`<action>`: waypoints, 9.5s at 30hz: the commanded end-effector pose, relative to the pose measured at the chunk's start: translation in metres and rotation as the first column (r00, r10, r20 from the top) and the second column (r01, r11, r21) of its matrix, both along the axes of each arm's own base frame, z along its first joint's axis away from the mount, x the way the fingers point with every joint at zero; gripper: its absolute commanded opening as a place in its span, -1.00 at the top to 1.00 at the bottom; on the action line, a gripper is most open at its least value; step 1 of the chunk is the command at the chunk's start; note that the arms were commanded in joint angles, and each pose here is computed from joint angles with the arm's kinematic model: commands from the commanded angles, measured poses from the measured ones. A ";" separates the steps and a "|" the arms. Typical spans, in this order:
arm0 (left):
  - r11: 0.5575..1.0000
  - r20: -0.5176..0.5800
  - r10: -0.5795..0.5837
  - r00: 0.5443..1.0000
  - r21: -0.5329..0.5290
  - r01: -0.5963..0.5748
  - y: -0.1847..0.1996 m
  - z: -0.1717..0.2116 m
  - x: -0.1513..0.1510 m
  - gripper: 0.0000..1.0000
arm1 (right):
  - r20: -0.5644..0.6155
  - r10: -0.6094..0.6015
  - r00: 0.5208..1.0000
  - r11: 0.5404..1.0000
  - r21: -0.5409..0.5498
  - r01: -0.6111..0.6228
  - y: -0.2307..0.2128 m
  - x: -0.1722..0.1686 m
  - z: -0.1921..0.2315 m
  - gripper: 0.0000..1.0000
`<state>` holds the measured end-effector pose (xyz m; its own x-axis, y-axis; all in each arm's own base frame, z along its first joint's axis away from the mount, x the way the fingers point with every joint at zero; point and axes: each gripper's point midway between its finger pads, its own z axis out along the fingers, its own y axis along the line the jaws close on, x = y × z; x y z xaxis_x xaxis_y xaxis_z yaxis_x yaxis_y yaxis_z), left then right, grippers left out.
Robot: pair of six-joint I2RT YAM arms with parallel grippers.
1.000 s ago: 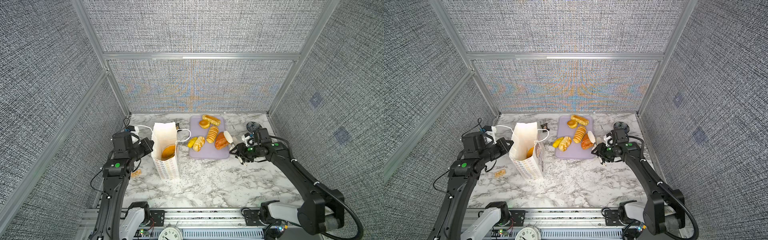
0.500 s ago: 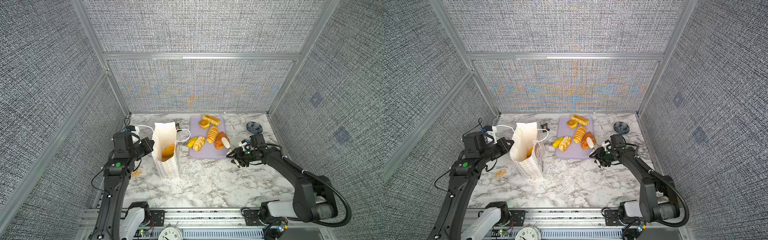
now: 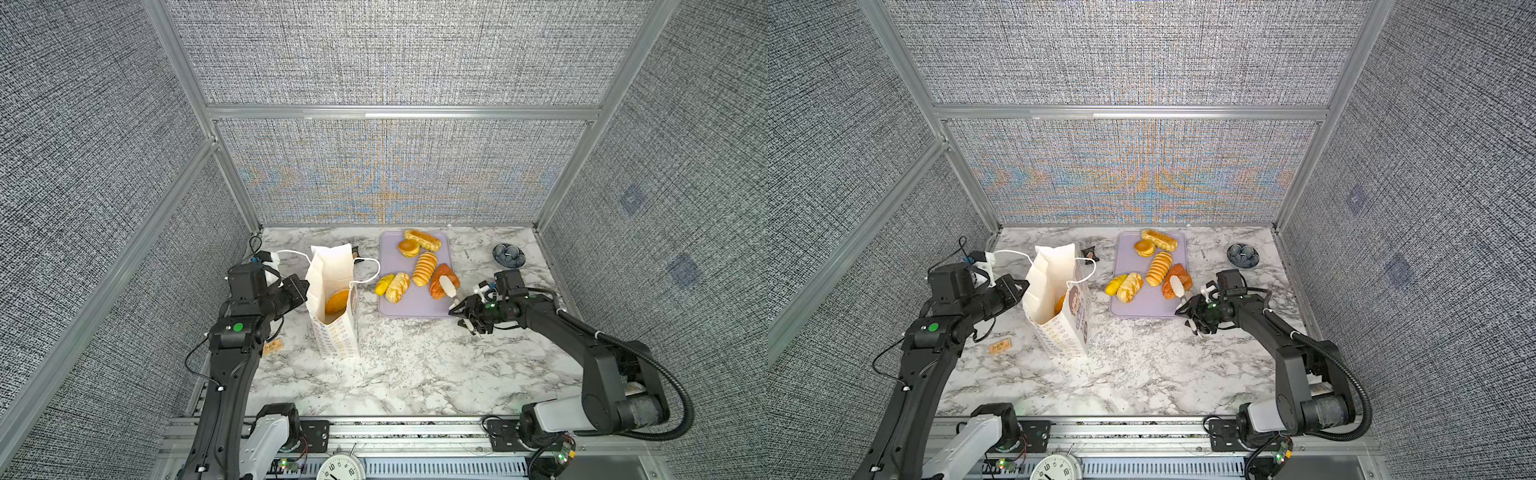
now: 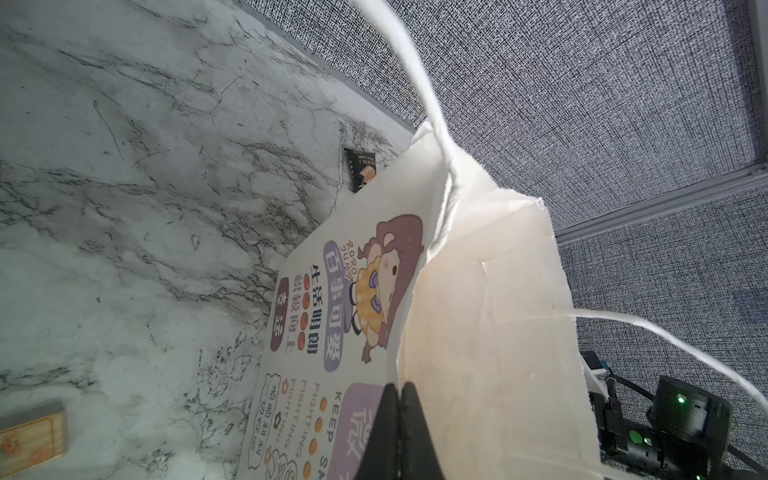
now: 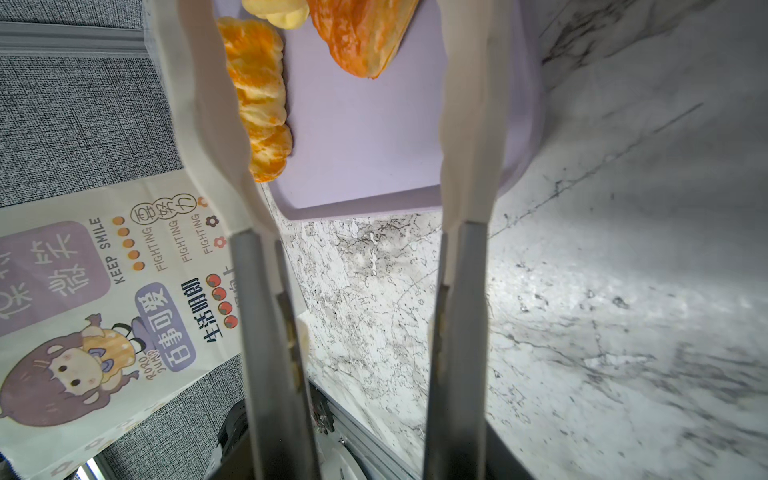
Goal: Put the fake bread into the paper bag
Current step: 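Lower the tongs onto the orange croissant on the tray and pinch it, then lift the croissant with the tongs and carry it over the bag opening, then lower the orange croissant into the bag and open the tongs, then draw the right gripper with tongs back over the tray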
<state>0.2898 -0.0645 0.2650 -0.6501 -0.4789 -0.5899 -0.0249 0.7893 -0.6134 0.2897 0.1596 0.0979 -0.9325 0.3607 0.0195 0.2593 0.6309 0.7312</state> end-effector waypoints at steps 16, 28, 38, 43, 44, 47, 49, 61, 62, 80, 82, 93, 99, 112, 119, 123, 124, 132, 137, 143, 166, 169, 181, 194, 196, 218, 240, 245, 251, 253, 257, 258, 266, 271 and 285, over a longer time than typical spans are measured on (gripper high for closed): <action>1.000 0.004 -0.008 1.000 0.006 0.008 0.000 0.000 -0.001 0.96 | 0.003 0.007 1.000 1.000 0.026 -0.007 0.011 0.000 -0.001 -0.02; 1.000 0.010 -0.012 1.000 -0.001 0.012 -0.001 0.003 0.000 0.96 | -0.003 -0.003 1.000 0.999 0.046 0.004 0.012 -0.005 -0.002 -0.02; 1.000 0.009 -0.008 1.000 0.007 0.008 0.000 0.003 -0.002 0.96 | -0.009 -0.007 1.000 0.997 0.081 0.008 0.016 0.003 -0.006 -0.02; 1.000 0.007 -0.009 1.000 0.005 0.009 0.000 0.003 -0.001 0.96 | -0.009 -0.017 1.000 0.996 0.085 0.018 0.015 0.010 -0.008 -0.02; 1.000 0.006 -0.009 1.000 0.005 0.009 0.000 0.003 -0.001 0.96 | -0.011 -0.020 1.000 0.996 0.085 0.021 0.014 0.012 -0.009 -0.01; 1.000 0.007 -0.010 1.000 0.006 0.009 0.000 0.003 0.000 0.96 | -0.012 -0.023 1.000 0.995 0.093 0.024 0.014 0.018 -0.011 -0.02; 1.000 0.007 -0.010 1.000 0.008 0.010 0.000 0.003 0.000 0.96 | -0.013 -0.024 1.000 0.995 0.101 0.026 0.014 0.022 -0.011 -0.01; 1.000 0.004 -0.004 1.000 0.012 0.004 0.001 0.004 -0.002 0.96 | -0.010 -0.038 0.999 0.993 0.115 0.039 0.013 0.040 -0.015 0.05; 1.000 0.005 -0.007 1.000 0.011 0.007 0.000 0.004 -0.002 0.96 | -0.011 -0.038 0.999 0.992 0.119 0.039 0.013 0.041 -0.016 0.08; 1.000 0.024 0.015 1.000 0.016 -0.015 0.004 0.009 -0.005 0.96 | 0.029 -0.026 0.999 0.996 0.091 0.023 0.007 0.018 0.003 0.36; 1.000 0.022 0.013 1.000 0.013 -0.013 0.003 0.009 -0.005 0.96 | 0.039 -0.024 0.999 0.997 0.079 0.021 0.005 0.015 0.006 0.38; 1.000 0.026 0.015 1.000 0.001 -0.015 0.002 0.010 -0.007 0.96 | 0.062 -0.016 0.998 0.998 0.060 0.013 0.001 0.007 0.014 0.63; 1.000 0.027 0.016 1.000 0.007 -0.016 0.003 0.011 -0.010 0.97 | 0.073 -0.014 0.997 0.998 0.066 0.009 0.002 0.006 0.020 0.66; 1.000 0.033 0.023 0.999 0.008 -0.023 0.004 0.013 -0.008 0.96 | 0.155 0.045 0.987 0.998 0.034 -0.050 0.002 -0.005 0.054 0.69; 1.000 0.038 0.028 0.999 0.002 -0.028 0.004 0.014 -0.008 0.91 | 0.225 0.087 0.970 0.996 -0.001 -0.089 0.005 -0.010 0.085 0.70; 1.000 0.042 0.027 0.999 0.000 -0.027 0.004 0.015 -0.008 0.91 | 0.285 0.112 0.952 0.994 -0.015 -0.112 0.011 -0.012 0.112 0.70; 1.000 0.041 0.028 0.999 -0.001 -0.028 0.004 0.015 -0.008 0.91 | 0.318 0.117 0.941 0.993 -0.014 -0.118 0.014 -0.010 0.126 0.70; 1.000 0.040 0.024 0.999 -0.007 -0.024 0.003 0.014 -0.007 0.94 | 0.442 0.160 0.883 0.984 0.000 -0.179 0.032 -0.016 0.183 0.70; 1.000 0.038 0.024 0.999 -0.009 -0.024 0.003 0.014 -0.006 0.95 | 0.508 0.193 0.840 0.973 0.008 -0.229 0.046 -0.024 0.214 0.71; 1.000 0.041 0.021 0.999 -0.010 -0.021 0.002 0.015 -0.006 0.96 | 0.557 0.226 0.799 0.961 0.005 -0.275 0.062 -0.032 0.239 0.71; 1.000 0.045 0.025 0.999 -0.009 -0.025 0.003 0.017 -0.007 0.96 | 0.629 0.453 0.631 0.869 -0.156 -0.469 0.141 -0.074 0.279 0.72; 1.000 0.045 0.026 0.999 -0.009 -0.026 0.003 0.017 -0.007 0.96 | 0.632 0.478 0.610 0.859 -0.193 -0.474 0.151 -0.077 0.277 0.72; 1.000 0.047 0.026 0.999 -0.007 -0.026 0.003 0.017 -0.009 0.96 | 0.605 0.579 0.547 0.804 -0.312 -0.506 0.185 -0.088 0.271 0.73; 1.000 0.046 0.025 0.999 -0.006 -0.025 0.003 0.016 -0.009 0.96 | 0.543 0.640 0.545 0.767 -0.410 -0.493 0.202 -0.090 0.251 0.74; 1.000 0.047 0.025 0.999 -0.006 -0.025 0.003 0.016 -0.009 0.96 | 0.534 0.647 0.544 0.762 -0.424 -0.490 0.204 -0.090 0.249 0.73; 1.000 0.045 0.023 0.999 -0.007 -0.023 0.002 0.016 -0.009 0.96 | 0.464 0.701 0.542 0.712 -0.504 -0.489 0.213 -0.094 0.226 0.55; 1.000 0.048 0.022 0.999 -0.008 -0.022 0.002 0.017 -0.008 0.96 | 0.482 0.694 0.535 0.719 -0.500 -0.482 0.213 -0.094 0.233 0.23; 1.000 0.046 0.025 0.999 -0.009 -0.024 0.003 0.016 -0.008 0.96 | 0.527 0.673 0.519 0.739 -0.496 -0.455 0.208 -0.093 0.245 0.24; 1.000 0.049 0.024 0.998 -0.006 -0.024 0.003 0.017 -0.008 0.96 | 0.595 0.633 0.496 0.774 -0.496 -0.392 0.194 -0.090 0.265 0.25; 1.000 0.049 0.021 0.999 -0.007 -0.021 0.002 0.016 -0.008 0.96 | 0.622 0.615 0.485 0.788 -0.495 -0.366 0.187 -0.090 0.272 0.25; 1.000 0.045 0.018 0.999 -0.010 -0.017 0.002 0.015 -0.008 1.00 | 0.647 0.591 0.482 0.806 -0.506 -0.308 0.171 -0.086 0.279 0.25; 1.000 0.046 0.016 0.999 -0.010 -0.016 0.001 0.016 -0.008 1.00 | 0.649 0.585 0.486 0.809 -0.510 -0.293 0.166 -0.084 0.279 0.25; 1.000 0.050 0.019 0.999 -0.006 -0.018 0.002 0.018 -0.009 1.00 | 0.655 0.503 0.564 0.854 -0.477 -0.208 0.123 -0.064 0.277 0.25; 1.000 0.048 0.022 0.999 -0.005 -0.022 0.003 0.018 -0.010 1.00 | 0.633 0.437 0.638 0.882 -0.443 -0.165 0.094 -0.049 0.262 0.25; 1.000 0.047 0.019 0.999 -0.003 -0.019 0.002 0.017 -0.011 1.00 | 0.428 0.284 0.858 0.943 -0.286 -0.169 0.048 -0.022 0.167 0.24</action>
